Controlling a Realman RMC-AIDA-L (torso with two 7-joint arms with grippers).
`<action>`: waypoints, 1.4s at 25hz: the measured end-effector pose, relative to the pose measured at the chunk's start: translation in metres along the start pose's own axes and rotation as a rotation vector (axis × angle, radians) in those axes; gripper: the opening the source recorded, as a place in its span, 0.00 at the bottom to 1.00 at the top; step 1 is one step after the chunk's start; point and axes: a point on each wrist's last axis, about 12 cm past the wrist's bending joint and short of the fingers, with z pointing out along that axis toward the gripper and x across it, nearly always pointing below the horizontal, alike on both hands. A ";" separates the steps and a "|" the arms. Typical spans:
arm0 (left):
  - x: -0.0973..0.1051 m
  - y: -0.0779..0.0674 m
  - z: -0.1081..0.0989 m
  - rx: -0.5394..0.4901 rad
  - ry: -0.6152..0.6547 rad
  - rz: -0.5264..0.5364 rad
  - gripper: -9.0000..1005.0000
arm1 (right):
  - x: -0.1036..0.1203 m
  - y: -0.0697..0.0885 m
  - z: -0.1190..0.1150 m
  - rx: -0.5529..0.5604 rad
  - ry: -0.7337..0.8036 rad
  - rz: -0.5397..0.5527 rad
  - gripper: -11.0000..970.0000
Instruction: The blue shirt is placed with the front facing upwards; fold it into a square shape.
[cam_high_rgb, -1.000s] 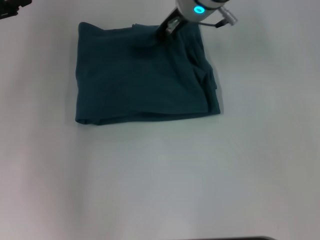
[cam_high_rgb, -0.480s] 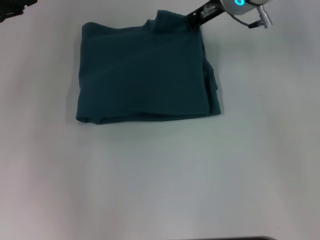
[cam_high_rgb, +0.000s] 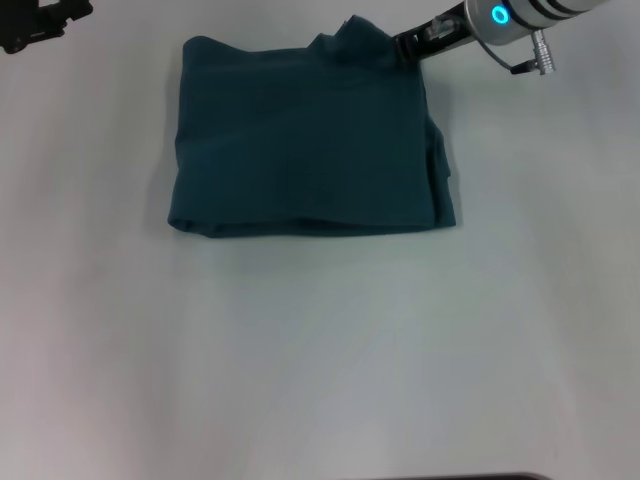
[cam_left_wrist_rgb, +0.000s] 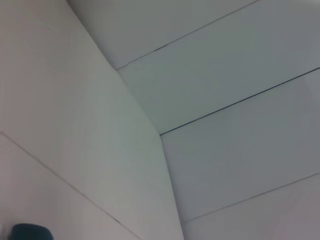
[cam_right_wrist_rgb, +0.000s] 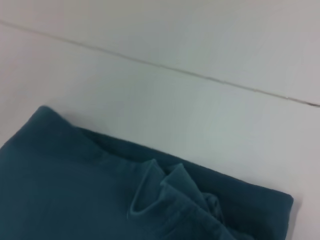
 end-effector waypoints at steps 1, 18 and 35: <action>0.000 0.000 0.000 0.000 0.002 0.000 0.96 | 0.000 -0.002 0.000 -0.001 -0.005 0.014 0.04; 0.001 0.001 -0.001 0.002 -0.003 -0.007 0.96 | -0.015 -0.020 -0.022 -0.120 -0.049 0.128 0.40; 0.002 0.001 -0.001 0.002 -0.003 -0.012 0.96 | 0.000 0.010 0.029 -0.061 -0.016 0.110 0.50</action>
